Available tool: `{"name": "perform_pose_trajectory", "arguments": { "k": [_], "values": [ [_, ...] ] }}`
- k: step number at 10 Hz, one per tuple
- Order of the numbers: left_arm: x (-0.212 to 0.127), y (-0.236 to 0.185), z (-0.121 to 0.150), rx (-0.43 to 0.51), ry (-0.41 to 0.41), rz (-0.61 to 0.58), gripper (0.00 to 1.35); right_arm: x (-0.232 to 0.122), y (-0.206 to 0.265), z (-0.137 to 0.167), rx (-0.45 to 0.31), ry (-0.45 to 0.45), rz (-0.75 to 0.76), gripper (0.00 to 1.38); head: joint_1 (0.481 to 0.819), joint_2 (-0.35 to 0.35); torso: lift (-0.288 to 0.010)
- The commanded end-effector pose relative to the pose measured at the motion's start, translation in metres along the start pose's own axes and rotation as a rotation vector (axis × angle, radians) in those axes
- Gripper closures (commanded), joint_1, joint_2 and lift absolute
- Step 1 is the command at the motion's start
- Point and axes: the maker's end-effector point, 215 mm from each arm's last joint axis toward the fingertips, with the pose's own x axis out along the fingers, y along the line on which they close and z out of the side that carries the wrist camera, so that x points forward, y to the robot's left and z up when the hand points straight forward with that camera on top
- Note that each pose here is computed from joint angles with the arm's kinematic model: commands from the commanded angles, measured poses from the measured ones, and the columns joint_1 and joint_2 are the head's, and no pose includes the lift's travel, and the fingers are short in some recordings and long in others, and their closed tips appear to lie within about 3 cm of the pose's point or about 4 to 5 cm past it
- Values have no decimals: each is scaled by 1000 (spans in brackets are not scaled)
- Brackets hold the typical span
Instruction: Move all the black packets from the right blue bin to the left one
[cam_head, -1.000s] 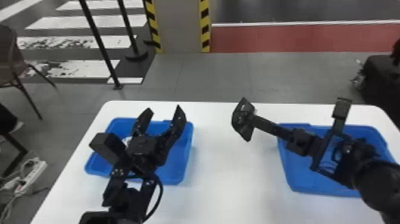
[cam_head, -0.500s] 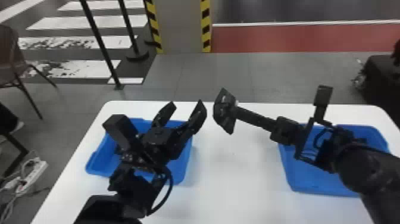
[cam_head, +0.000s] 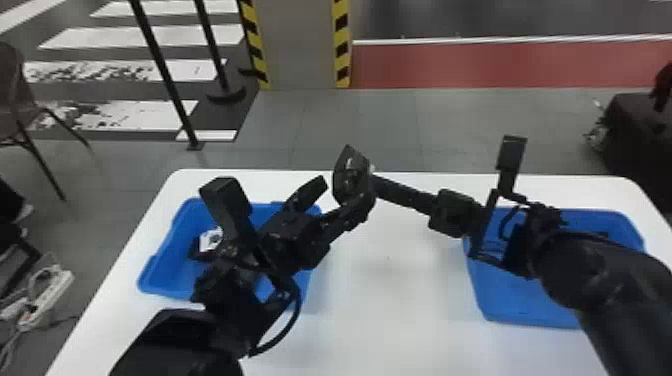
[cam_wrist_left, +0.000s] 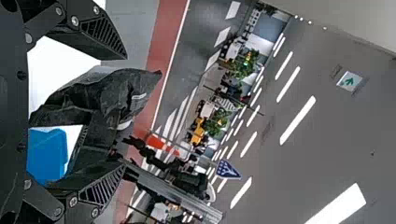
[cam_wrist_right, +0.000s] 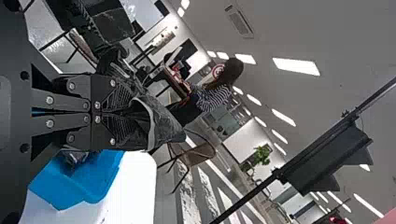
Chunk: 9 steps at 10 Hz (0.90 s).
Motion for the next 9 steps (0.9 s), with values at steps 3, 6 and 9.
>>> {"name": "perform_pose_trajectory", "arguments": {
  "k": [3,6,9],
  "values": [
    [1,2,6,16,-8,3,550,11,7,-6,18,13,25,1150,695,102,-110],
    [-2,8,5,18,-10,29,1219,12,7,-1,15,1,29,1150,695,113,-110],
    [-5,9,11,16,-35,36,1219,13,6,5,4,-18,29,1127,695,117,-110]
  ]
}}
